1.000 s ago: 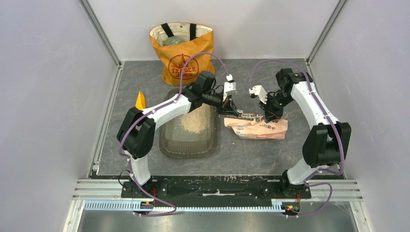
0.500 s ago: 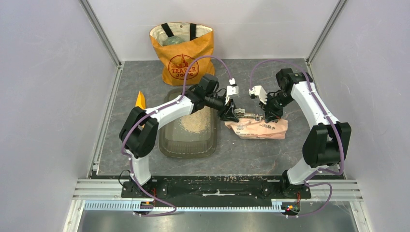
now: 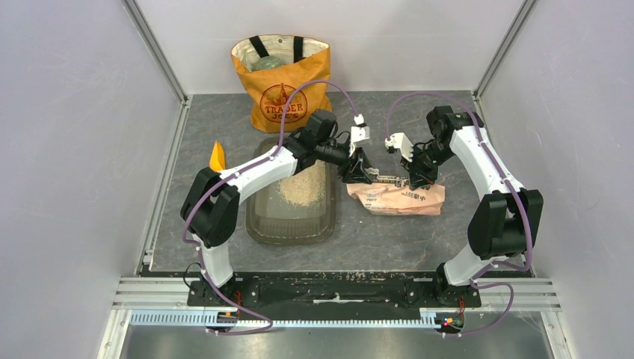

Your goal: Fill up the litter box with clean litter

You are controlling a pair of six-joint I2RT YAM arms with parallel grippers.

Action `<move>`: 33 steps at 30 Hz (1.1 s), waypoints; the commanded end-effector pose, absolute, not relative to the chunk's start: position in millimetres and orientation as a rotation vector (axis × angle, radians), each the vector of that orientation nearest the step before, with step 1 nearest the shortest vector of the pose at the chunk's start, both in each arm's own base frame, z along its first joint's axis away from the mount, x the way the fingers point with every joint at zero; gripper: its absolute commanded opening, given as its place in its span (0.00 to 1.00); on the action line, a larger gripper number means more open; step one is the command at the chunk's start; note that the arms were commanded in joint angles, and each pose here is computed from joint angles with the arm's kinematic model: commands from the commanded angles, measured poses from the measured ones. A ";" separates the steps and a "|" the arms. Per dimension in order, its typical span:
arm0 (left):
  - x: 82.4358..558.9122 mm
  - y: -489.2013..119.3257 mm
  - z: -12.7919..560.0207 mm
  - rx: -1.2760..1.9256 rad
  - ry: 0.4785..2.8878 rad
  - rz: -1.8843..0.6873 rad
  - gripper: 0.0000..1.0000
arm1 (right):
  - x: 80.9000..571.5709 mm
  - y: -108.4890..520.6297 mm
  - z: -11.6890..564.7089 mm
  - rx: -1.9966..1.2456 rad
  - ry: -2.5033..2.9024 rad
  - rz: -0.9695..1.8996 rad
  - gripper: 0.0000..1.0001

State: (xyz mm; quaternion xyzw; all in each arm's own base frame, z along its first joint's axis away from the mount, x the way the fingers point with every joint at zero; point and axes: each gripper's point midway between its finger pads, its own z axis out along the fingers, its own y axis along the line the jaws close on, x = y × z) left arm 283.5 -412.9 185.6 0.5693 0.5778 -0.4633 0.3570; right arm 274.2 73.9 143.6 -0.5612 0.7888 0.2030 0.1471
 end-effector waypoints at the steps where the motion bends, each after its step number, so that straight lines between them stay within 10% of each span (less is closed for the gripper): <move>1: 290.2 -424.0 220.4 1.458 1.395 -1.157 0.56 | 272.1 72.7 162.2 -1.613 2.218 0.553 0.00; 10: 289.2 -422.8 210.0 1.497 1.417 -1.149 0.23 | 272.0 72.1 162.4 -1.616 2.220 0.548 0.00; 22: 292.3 -424.5 201.8 1.505 1.450 -1.152 0.50 | 271.8 72.9 164.4 -1.614 2.220 0.559 0.00; 33: 293.0 -427.2 201.0 1.509 1.452 -1.161 0.40 | 271.4 72.7 165.3 -1.617 2.218 0.558 0.00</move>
